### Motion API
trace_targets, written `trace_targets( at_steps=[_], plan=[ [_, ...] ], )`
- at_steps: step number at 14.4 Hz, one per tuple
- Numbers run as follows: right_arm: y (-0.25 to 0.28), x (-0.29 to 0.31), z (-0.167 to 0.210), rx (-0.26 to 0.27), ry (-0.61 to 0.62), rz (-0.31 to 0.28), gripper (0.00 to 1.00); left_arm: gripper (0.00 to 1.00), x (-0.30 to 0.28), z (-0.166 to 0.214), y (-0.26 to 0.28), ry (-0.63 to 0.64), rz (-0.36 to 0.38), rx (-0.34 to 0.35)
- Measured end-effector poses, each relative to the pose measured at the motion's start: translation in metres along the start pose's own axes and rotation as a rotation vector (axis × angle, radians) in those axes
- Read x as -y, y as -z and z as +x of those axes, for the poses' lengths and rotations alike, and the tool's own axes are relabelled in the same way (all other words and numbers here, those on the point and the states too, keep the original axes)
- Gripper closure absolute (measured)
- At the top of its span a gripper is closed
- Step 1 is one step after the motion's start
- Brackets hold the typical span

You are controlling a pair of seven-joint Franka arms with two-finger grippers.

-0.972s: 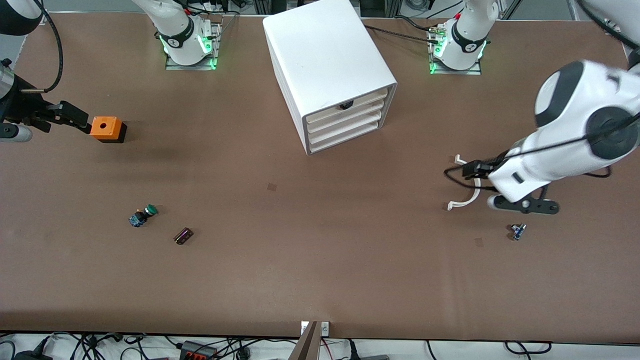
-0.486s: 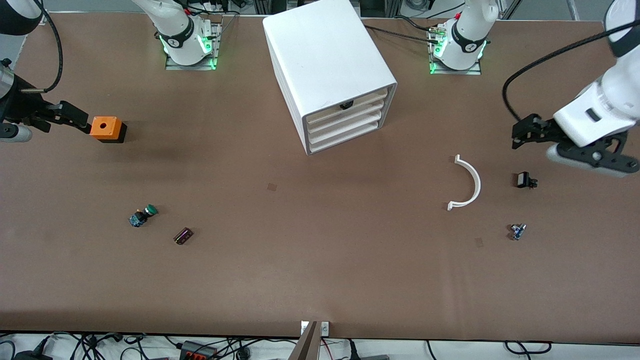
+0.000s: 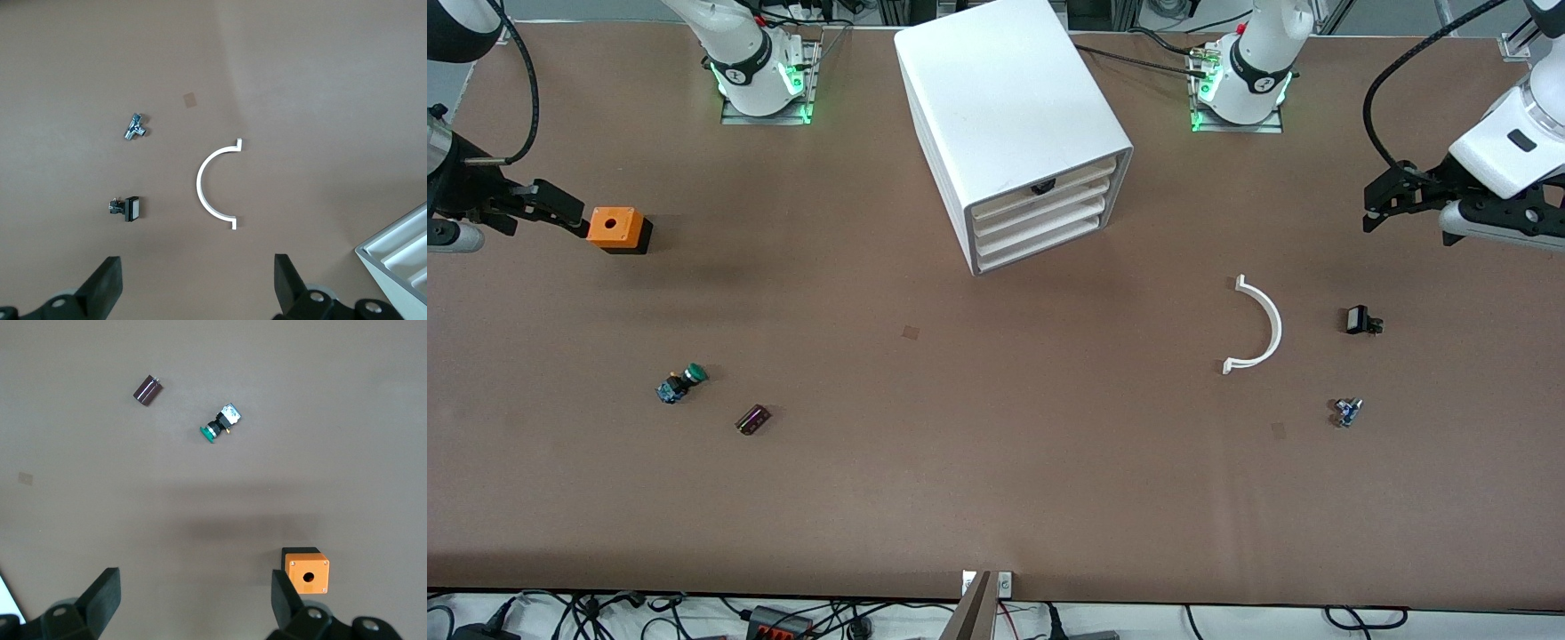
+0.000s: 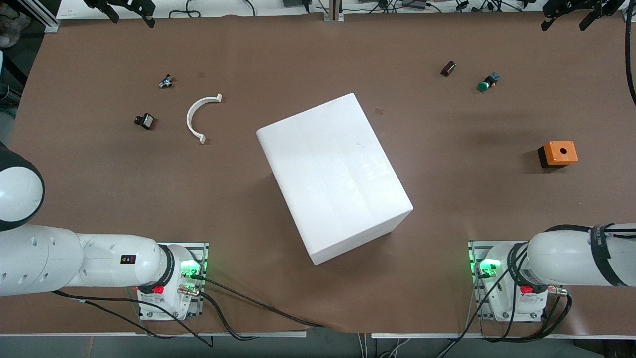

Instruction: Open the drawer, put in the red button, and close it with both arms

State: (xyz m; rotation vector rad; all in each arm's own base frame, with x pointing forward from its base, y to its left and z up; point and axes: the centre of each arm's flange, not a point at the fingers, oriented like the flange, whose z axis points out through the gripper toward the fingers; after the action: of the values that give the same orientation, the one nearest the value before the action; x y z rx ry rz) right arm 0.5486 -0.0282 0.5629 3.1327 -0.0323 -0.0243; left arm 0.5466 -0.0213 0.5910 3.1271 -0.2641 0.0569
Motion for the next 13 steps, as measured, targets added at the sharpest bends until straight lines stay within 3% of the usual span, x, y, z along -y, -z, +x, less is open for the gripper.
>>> trace_targets(
  at_steps=[13],
  plan=[
    [0.005,0.0001,0.0008,-0.01,0.0,0.0,0.0,0.0,0.0045,0.0025,-0.0042,0.001,0.0,0.003]
  ],
)
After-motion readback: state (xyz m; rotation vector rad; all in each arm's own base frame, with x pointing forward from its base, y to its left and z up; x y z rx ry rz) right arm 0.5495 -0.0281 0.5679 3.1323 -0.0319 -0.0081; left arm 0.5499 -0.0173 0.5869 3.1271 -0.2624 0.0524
